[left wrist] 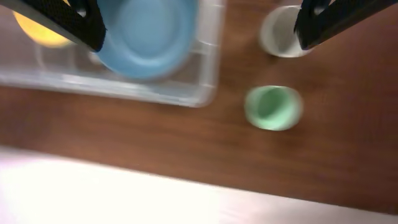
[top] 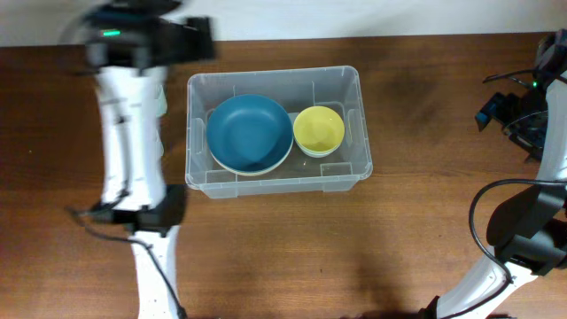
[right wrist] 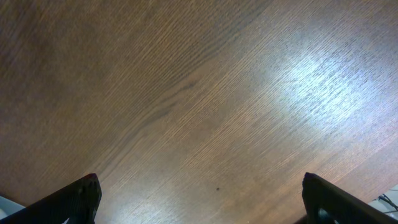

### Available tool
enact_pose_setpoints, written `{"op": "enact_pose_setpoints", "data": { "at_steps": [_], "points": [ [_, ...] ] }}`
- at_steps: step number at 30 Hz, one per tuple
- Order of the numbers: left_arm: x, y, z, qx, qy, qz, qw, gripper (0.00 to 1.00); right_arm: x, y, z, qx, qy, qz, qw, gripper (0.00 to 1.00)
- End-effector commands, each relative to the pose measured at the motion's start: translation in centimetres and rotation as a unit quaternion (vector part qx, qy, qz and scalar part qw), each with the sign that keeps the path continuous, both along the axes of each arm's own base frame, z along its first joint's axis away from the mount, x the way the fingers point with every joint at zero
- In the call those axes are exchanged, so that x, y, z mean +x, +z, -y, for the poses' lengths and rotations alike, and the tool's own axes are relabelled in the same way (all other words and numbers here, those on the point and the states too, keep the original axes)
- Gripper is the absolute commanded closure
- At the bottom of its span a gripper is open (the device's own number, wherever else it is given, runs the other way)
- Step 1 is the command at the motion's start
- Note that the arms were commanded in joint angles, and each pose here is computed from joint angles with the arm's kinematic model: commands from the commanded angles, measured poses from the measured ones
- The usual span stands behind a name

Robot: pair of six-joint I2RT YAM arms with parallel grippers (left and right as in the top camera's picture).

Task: Pack container
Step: 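Withdraw the left gripper toward the cups on the left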

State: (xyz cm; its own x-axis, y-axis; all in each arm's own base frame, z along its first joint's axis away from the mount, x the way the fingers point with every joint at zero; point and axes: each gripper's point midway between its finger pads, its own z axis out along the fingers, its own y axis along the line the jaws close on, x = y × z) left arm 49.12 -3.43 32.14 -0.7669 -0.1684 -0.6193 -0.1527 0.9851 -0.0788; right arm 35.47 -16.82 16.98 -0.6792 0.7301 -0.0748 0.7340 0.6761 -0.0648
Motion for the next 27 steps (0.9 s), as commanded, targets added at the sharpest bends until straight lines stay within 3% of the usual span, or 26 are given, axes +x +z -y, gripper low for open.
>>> {"op": "enact_pose_setpoints", "data": {
  "at_steps": [1,12,22,27],
  "points": [
    [0.3,-1.5,-4.7,-0.011,0.048,-0.023,0.999,0.01,-0.2,-0.1,0.3,-0.006,-0.006,-0.006,1.000,0.01],
    [-0.3,-11.5,-11.8,-0.037,0.126,-0.175,0.976,0.01,-0.2,-0.1,0.3,-0.006,-0.006,-0.006,1.000,0.01],
    [-2.8,-15.4,-15.8,-0.051,0.168,-0.246,0.953,0.01,-0.2,-0.1,0.3,-0.006,-0.006,-0.006,1.000,0.01],
    [-4.3,-17.6,-16.9,-0.088,0.179,-0.284,0.938,0.01,-0.2,-0.1,0.3,-0.006,-0.006,-0.006,1.000,0.01]
  ]
}}
